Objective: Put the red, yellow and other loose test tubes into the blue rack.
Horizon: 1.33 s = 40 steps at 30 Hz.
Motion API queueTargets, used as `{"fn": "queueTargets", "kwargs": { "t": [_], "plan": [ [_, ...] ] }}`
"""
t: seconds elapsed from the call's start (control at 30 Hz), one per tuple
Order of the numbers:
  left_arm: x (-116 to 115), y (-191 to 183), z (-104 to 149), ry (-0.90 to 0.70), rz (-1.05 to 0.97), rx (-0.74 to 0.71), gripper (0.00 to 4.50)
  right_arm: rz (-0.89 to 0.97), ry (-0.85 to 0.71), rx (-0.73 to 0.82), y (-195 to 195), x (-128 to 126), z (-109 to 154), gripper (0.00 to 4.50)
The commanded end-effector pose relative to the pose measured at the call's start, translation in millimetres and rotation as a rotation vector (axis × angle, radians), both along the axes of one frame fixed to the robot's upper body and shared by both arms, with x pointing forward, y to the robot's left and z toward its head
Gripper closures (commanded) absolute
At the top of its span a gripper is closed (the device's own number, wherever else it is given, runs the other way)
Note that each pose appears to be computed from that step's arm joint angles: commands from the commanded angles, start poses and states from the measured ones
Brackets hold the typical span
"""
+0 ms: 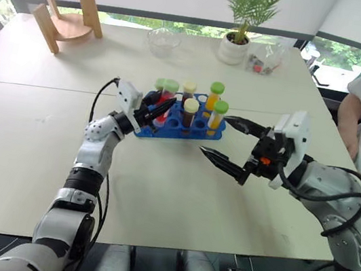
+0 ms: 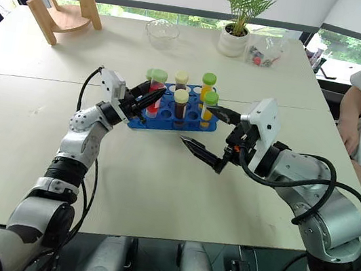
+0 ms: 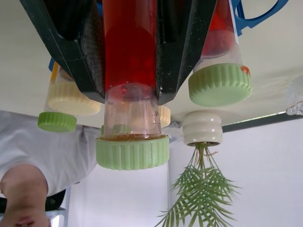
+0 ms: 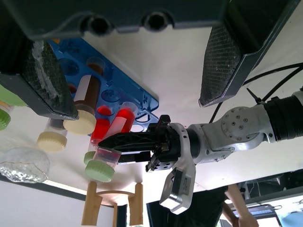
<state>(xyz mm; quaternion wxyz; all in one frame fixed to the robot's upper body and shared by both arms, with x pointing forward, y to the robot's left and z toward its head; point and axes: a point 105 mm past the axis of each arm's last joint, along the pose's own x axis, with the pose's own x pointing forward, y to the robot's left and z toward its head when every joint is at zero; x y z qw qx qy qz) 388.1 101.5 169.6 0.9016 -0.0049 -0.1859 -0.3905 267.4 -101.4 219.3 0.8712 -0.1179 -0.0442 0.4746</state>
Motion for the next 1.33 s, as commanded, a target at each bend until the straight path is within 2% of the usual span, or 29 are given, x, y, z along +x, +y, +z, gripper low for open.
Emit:
{"fn": "queueTargets", "kwargs": {
  "t": [0.03, 0.2, 0.43, 0.5, 0.57, 0.67, 0.7, 0.83, 1.03, 1.17, 1.33],
  "plan": [
    [1, -3, 1, -0.021, 0.003, -0.014, 3.69, 0.018, -0.066, 0.002, 4, -9, 12, 0.0],
    [1, -4, -3, -0.038, 0.015, -0.054, 3.69, 0.015, -0.068, 0.001, 4, -11, 13, 0.0],
    [-6, 6, -23, -0.024, 0.054, -0.057, 3.69, 0.01, -0.063, 0.001, 4, -13, 13, 0.0],
    [-8, 9, -26, -0.017, 0.063, -0.061, 2.67, 0.009, -0.058, 0.002, 4, -12, 12, 0.0],
    [-10, 12, -25, -0.031, 0.076, -0.053, 1.87, 0.007, -0.055, -0.001, 4, -11, 11, 0.0],
    [-14, 19, -20, -0.028, 0.068, -0.007, 0.26, 0.006, -0.054, -0.001, 3, -10, 11, 0.0],
    [-15, 23, -18, -0.025, 0.067, 0.02, 0.03, 0.004, -0.053, -0.004, 2, -10, 11, 0.0],
    [-28, 43, -2, -0.004, 0.018, 0.121, 0.03, -0.014, -0.049, -0.027, -5, -9, 9, 0.0],
    [-62, 81, 17, 0.182, -0.037, 0.286, 0.03, -0.068, 0.008, -0.075, -30, -10, -2, 0.0],
    [-97, 95, 10, 0.35, -0.1, 0.325, 0.03, -0.097, 0.073, -0.107, -46, -11, -15, 0.0],
    [-130, 95, -5, 0.484, -0.13, 0.327, 0.03, -0.101, 0.123, -0.124, -55, -11, -24, 0.0]
  ]
}}
